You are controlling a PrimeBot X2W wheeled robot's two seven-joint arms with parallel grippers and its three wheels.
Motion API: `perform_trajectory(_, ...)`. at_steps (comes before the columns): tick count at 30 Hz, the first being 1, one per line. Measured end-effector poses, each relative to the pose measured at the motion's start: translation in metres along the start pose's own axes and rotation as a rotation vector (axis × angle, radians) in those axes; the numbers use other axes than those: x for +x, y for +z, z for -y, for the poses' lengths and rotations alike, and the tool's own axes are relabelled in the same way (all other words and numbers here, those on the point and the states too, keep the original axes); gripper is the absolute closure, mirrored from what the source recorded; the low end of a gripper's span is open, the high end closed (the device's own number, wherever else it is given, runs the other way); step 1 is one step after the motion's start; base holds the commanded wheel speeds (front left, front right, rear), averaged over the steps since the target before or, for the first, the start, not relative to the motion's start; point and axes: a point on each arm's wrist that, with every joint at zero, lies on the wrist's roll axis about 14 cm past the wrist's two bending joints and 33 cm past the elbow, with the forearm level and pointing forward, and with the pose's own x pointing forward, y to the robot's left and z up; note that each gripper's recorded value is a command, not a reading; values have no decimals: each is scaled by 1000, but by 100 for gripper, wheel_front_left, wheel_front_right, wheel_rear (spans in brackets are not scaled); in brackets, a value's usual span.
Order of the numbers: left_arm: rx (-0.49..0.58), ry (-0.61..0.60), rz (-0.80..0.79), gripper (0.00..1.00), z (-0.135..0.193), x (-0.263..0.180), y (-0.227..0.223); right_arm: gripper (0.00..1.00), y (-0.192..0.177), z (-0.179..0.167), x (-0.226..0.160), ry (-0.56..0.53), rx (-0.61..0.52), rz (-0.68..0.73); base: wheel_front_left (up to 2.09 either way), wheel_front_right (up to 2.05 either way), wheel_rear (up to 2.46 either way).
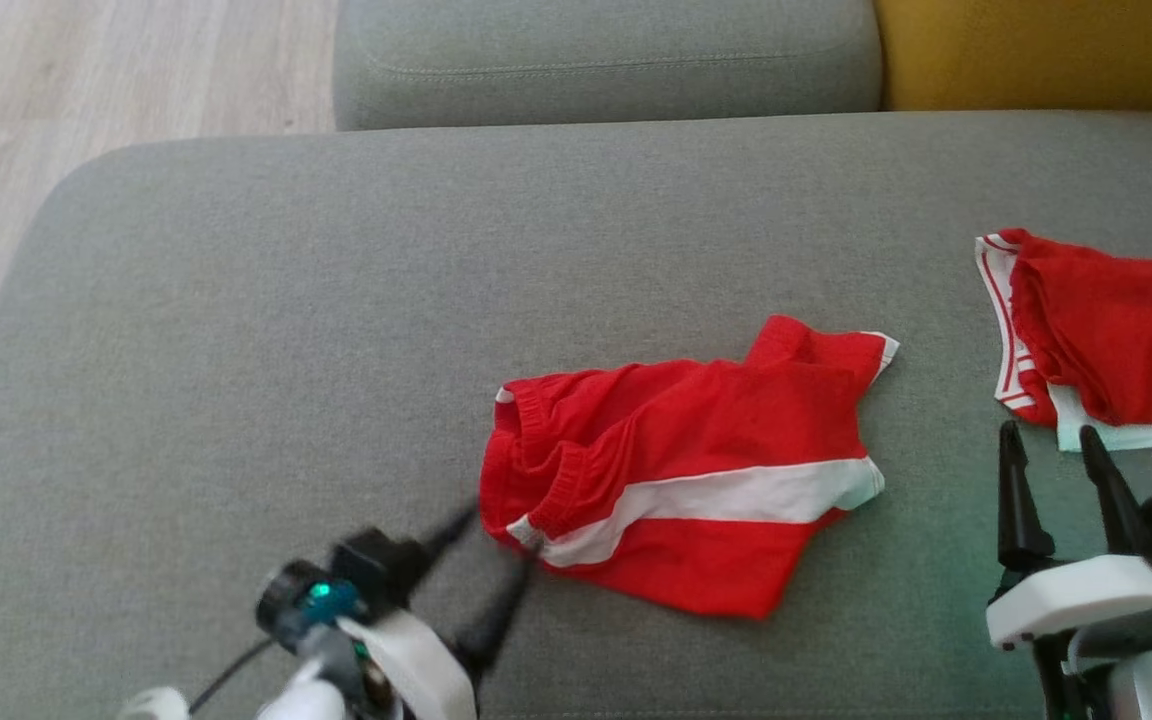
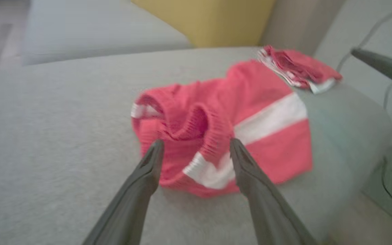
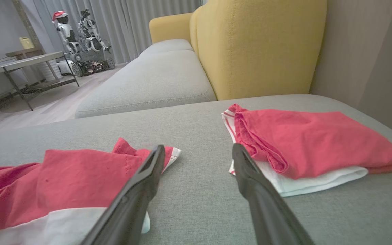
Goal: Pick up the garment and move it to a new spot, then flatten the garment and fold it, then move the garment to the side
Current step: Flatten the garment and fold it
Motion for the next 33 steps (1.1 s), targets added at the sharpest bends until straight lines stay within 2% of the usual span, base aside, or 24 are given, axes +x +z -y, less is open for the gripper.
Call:
perform_trajectory(3,56,-107,-100,0,16,-8,-17,0,-2,4,-1,-13,2,-6,0,0,0)
perform_trajectory(6,80,-147,-140,0,14,-7,-17,0,-6,4,-1,-19,7,-17,0,0,0)
perform_trajectory(11,169,-153,-143,0,-4,8,-3,0,-13,6,-1,-32,15,-38,0,0,0)
perform_trajectory(17,205,-235,-225,0,11,12,-22,0,-17,13,2,-52,18,-52,0,0,0)
perform_trajectory(23,261,-251,-266,0,1,20,-27,0,-22,18,3,-67,17,-66,0,0,0)
perform_trajectory(33,267,-282,-316,0,2,21,-40,0,-22,21,7,-78,19,-68,0,0,0)
